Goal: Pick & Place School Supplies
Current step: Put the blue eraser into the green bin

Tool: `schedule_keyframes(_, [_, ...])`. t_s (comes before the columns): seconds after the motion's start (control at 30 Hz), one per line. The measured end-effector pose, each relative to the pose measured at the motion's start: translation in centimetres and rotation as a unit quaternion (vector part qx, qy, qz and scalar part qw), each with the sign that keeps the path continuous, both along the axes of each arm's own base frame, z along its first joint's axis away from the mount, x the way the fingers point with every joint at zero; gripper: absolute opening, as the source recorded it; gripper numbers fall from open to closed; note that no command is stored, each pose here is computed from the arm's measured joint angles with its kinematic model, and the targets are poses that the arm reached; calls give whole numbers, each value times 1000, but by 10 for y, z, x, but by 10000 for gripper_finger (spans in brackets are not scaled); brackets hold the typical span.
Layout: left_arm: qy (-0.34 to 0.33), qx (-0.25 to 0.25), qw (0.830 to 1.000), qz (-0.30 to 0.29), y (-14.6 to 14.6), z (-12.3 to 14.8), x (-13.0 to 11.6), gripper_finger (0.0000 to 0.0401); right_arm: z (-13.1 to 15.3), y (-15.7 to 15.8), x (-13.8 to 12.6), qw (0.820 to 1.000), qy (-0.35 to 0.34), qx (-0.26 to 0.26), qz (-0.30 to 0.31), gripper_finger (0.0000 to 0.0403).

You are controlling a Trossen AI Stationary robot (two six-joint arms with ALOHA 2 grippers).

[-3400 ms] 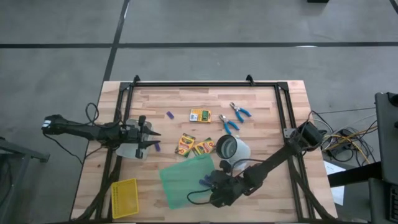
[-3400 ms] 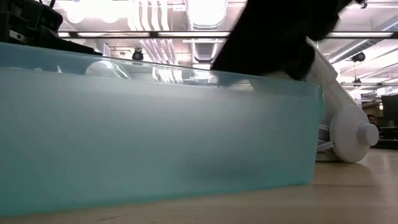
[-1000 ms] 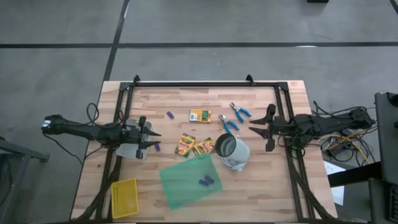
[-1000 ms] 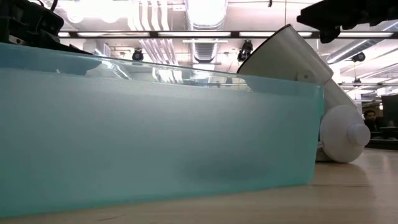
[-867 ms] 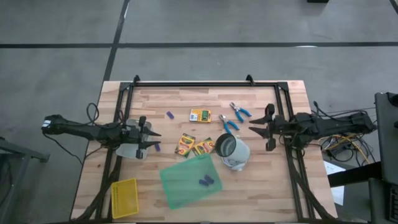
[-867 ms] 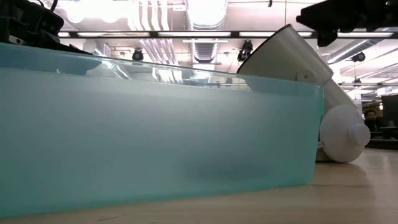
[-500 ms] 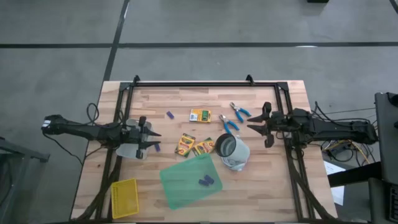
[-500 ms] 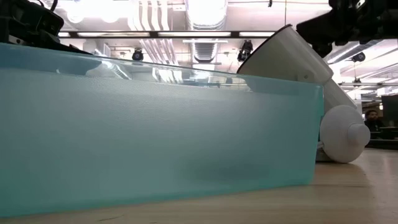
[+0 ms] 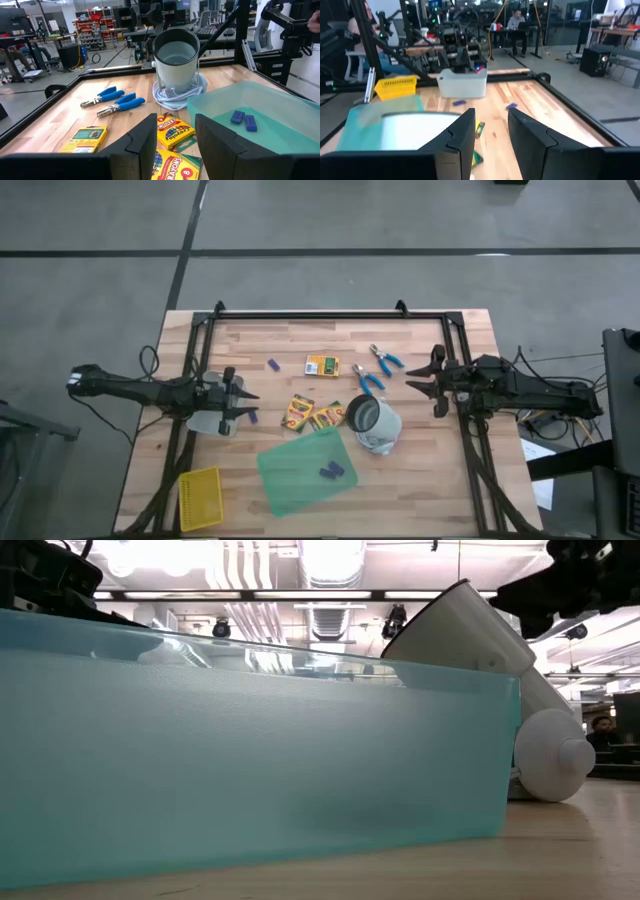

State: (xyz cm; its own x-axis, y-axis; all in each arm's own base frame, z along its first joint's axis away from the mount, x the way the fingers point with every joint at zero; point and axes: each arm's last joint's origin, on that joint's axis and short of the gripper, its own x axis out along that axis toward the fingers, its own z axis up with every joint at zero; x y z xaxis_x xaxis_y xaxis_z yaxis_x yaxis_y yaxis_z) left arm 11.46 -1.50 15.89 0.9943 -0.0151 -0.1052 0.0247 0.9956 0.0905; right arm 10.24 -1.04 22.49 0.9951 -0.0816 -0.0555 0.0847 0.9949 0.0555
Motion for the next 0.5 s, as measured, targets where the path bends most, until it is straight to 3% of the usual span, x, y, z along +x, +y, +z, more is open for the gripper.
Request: schedule_keyframes(0.5, [0,0,1000,0,0,0,0,139,1,2,-23,1000,-27,3,-14,114])
